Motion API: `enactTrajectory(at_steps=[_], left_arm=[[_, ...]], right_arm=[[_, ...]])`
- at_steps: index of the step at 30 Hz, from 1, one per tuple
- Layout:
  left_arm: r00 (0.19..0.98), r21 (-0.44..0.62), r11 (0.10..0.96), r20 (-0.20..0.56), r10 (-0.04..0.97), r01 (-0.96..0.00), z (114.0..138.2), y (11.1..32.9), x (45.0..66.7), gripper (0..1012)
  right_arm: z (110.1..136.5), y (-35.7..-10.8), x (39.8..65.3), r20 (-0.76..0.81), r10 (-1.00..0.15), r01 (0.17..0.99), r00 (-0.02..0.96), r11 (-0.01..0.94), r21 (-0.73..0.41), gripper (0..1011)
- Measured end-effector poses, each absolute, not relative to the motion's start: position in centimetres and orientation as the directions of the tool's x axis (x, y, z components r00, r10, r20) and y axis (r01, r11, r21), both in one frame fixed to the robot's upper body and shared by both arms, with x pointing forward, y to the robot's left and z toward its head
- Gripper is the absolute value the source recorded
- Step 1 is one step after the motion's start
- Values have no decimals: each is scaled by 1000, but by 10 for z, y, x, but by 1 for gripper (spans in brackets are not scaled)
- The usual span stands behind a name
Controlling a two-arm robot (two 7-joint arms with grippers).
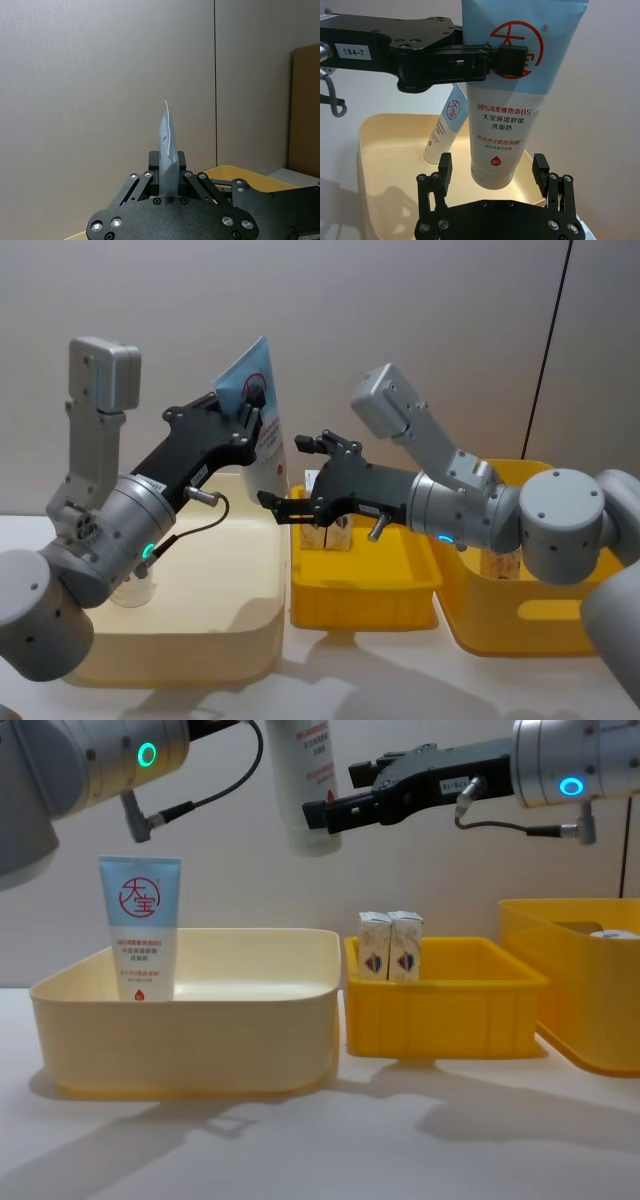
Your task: Bimanual collaborative sorting of washing and personal care products
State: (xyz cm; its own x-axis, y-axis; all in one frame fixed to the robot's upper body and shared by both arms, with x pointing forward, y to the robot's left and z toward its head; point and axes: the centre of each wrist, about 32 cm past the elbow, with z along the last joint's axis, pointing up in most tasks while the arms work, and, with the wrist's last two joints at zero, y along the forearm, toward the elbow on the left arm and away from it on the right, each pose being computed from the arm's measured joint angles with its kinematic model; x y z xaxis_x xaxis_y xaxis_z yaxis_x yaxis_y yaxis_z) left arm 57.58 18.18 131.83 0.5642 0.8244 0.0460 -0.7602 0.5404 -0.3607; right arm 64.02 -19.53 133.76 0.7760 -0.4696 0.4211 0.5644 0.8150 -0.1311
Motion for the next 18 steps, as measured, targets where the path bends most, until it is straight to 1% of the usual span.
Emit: enactTrajectory(at_steps=[8, 18], left_arm=[[566, -362, 542, 46, 823, -758, 1318, 180, 574, 178], [571, -367, 546, 48, 820, -753, 1319, 177, 574, 178]], right_arm=[[1337, -193, 645, 412, -480, 572, 774, 809, -132, 1001], [1339, -185, 651, 395, -462, 552, 794, 820, -152, 1001]])
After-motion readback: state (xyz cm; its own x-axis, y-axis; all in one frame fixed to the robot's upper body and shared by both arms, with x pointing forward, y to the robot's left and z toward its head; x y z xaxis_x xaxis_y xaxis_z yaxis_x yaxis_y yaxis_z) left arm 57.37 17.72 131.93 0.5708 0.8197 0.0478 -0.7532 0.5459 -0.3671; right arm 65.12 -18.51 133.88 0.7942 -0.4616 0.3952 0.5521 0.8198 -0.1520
